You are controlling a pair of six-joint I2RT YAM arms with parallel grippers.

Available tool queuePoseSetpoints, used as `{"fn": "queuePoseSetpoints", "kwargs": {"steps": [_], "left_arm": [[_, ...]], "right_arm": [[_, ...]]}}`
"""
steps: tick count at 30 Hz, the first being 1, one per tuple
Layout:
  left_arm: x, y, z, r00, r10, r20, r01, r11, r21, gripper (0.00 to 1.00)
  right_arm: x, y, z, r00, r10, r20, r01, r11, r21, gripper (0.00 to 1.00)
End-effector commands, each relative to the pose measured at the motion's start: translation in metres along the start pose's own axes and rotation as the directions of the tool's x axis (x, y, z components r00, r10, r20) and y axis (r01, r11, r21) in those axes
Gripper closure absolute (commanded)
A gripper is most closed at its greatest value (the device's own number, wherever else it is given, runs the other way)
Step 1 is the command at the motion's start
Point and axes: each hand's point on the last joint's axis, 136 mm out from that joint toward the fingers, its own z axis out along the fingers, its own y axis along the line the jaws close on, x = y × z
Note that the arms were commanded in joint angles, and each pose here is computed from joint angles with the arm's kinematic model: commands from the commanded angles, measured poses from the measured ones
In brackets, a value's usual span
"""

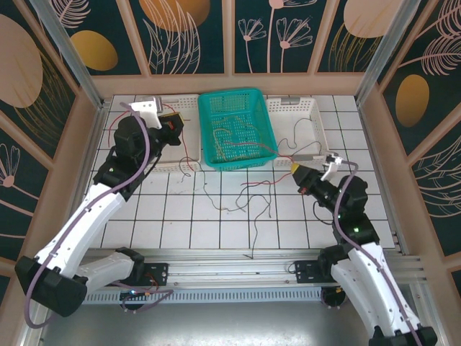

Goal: Untangle the cables

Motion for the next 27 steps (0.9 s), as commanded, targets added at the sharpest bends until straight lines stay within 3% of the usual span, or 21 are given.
{"fn": "queuePoseSetpoints", "kwargs": {"steps": [1,7,15,27], "left_arm": [[0.001,-0.004,0.007,0.999,-0.035,0.002,0.035,0.999,0.041,1.00],[0.015,-0.019,0.020,0.993,-0.113,-0.043,0.118,0.982,0.148,1.00],[0.021,-0.027,0.023,0.983,-0.172,-0.065,0.182,0.962,0.201,1.00],[0.032,-0.024,0.029,0.978,-0.193,-0.084,0.207,0.956,0.206,1.00]], "right_arm": [[0.012,0.033,0.013,0.994,-0.086,-0.072,0.072,0.981,-0.178,1.00],[0.035,0.055,0.043,0.968,-0.213,-0.135,0.179,0.958,-0.224,1.00],[0.067,0.066,0.080,0.945,-0.241,-0.222,0.173,0.942,-0.288,1.00],[0.089,0.116,0.115,0.924,-0.323,-0.206,0.200,0.866,-0.458,0.60]]}}
